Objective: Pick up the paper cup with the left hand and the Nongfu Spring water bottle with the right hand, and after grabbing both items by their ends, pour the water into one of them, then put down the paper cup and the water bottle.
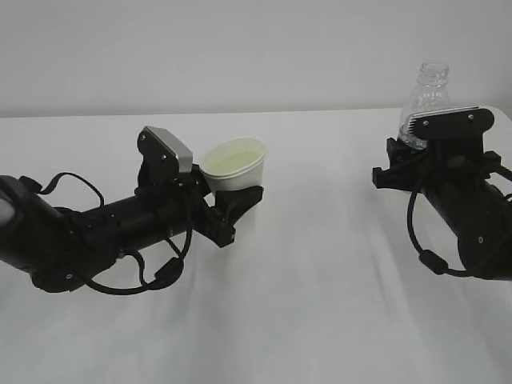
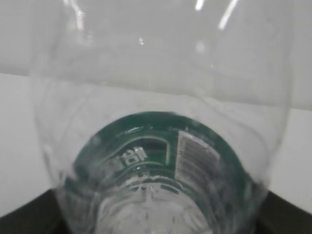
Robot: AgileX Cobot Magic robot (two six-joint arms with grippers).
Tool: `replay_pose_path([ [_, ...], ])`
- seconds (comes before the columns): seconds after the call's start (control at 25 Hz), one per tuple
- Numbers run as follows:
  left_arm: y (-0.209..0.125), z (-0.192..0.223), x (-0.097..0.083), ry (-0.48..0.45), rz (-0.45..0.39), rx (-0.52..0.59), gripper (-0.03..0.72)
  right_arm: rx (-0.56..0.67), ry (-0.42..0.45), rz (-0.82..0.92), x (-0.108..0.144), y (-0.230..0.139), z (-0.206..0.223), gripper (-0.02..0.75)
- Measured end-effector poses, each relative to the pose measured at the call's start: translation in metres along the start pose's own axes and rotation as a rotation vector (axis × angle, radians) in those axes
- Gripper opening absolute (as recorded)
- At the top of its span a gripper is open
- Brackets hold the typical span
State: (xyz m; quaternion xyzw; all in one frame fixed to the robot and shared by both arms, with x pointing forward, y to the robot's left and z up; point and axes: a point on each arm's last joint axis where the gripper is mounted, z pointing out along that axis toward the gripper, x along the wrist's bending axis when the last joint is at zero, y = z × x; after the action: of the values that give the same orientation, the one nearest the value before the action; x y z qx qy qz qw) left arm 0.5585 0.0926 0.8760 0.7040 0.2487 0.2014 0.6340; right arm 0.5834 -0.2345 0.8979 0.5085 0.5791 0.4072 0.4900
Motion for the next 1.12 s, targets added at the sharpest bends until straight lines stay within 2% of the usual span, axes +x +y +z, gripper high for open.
replay_pose_path([
  [1.12,-0.001,-0.040,0.084,0.311,-0.059,-0.028,0.403,-0.002,0.000,0.000,0.000,0.000,0.000,0.470],
])
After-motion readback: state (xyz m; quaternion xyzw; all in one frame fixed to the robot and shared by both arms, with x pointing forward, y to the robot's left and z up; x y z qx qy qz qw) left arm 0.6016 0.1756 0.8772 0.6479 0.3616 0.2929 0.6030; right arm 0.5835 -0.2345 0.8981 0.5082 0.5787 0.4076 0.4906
